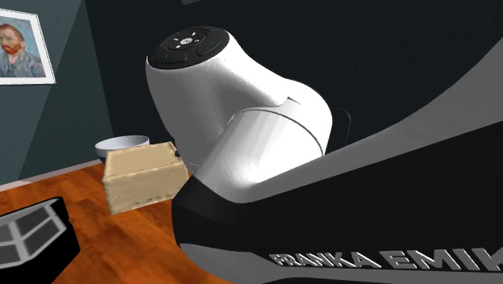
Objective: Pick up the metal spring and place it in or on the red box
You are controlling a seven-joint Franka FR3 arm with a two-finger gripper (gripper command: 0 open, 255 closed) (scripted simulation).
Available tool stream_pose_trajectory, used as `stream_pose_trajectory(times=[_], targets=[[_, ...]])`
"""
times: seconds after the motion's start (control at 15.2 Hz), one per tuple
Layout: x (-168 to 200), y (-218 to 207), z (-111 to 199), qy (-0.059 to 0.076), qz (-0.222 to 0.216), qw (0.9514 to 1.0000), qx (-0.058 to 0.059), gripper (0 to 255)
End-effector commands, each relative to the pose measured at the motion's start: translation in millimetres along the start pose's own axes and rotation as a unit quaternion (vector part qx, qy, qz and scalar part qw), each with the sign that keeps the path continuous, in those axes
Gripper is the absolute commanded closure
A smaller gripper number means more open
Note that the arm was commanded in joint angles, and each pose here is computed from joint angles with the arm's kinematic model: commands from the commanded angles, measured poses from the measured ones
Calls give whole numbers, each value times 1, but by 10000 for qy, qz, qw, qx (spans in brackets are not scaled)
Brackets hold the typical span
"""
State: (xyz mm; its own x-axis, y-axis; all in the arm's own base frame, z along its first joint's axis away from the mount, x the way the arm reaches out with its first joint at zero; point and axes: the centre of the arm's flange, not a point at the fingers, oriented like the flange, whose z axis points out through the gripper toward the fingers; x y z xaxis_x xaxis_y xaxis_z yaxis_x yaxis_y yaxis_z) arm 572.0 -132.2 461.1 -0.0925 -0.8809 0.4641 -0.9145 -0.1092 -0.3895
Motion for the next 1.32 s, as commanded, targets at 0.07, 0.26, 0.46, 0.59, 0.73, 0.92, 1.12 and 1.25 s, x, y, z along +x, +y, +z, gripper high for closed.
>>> stream_pose_trajectory(times=[0.07,0.26,0.46,0.59,0.73,0.92,1.12,1.25], targets=[[0,0,0,-1,1,10000,-5,255],[5,-4,-8,-1,1,10000,-4,255],[12,-10,-21,-1,1,10000,-4,255],[17,-14,-29,-1,1,10000,-4,255],[22,-18,-37,-1,1,10000,-4,255],[29,-24,-50,-1,1,10000,-4,255],[37,-31,-63,-1,1,10000,-4,255],[42,-35,-71,-1,1,10000,-4,255]])
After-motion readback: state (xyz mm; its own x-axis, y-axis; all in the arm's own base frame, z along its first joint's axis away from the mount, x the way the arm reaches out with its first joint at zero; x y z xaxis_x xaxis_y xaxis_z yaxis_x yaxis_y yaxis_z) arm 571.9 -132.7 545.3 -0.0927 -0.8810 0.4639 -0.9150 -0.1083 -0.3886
